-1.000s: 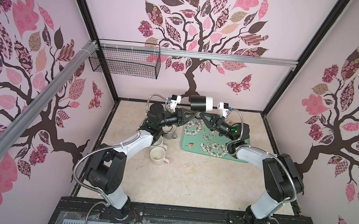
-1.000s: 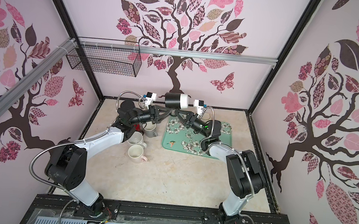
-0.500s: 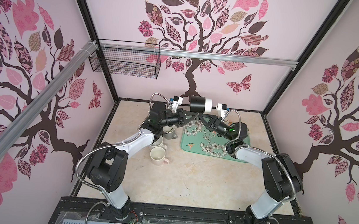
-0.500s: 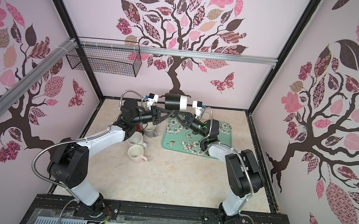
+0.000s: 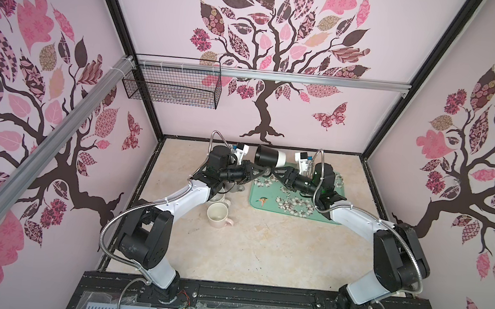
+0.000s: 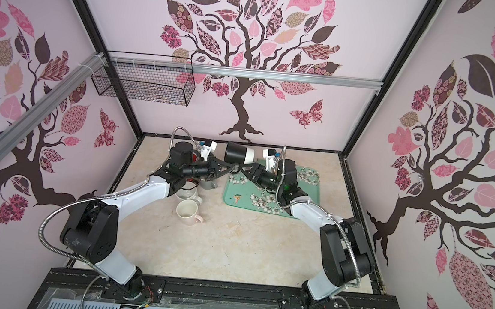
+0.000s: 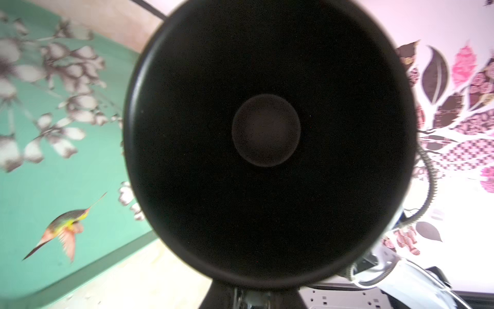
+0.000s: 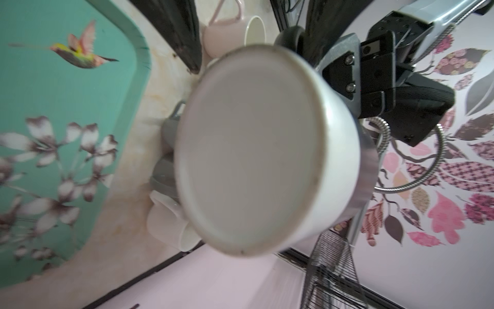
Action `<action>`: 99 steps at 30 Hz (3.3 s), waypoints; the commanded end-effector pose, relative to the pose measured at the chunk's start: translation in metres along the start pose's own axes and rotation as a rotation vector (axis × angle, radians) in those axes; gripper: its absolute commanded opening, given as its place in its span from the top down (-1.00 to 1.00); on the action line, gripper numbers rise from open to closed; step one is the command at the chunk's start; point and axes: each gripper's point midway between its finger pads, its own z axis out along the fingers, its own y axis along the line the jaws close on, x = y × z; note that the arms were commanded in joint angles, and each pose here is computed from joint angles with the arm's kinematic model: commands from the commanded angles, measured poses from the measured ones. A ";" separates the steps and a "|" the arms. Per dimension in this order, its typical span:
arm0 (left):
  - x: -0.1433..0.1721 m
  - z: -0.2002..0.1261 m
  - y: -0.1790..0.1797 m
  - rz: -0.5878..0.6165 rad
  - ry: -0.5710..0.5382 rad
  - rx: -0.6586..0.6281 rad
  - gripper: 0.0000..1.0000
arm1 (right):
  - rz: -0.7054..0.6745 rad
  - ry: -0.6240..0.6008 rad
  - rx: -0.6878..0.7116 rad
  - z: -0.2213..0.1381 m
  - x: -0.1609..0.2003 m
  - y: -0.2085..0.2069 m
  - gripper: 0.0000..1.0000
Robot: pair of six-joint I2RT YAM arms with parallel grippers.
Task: Turn the mug right side up
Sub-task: Place the mug at the center of the table, then rotate the mug on the tray.
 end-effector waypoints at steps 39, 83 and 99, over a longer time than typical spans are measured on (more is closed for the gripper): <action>0.075 -0.067 0.124 0.262 0.156 -1.157 1.00 | -0.169 0.014 0.245 -0.039 0.025 -0.046 -0.30; 0.064 -0.054 0.041 0.528 0.163 -0.706 0.19 | -0.087 -0.143 0.727 -0.054 -0.186 -0.264 0.45; 0.060 -0.051 0.048 0.492 0.150 -0.672 0.18 | -0.125 -0.020 0.627 -0.058 -0.079 -0.199 0.50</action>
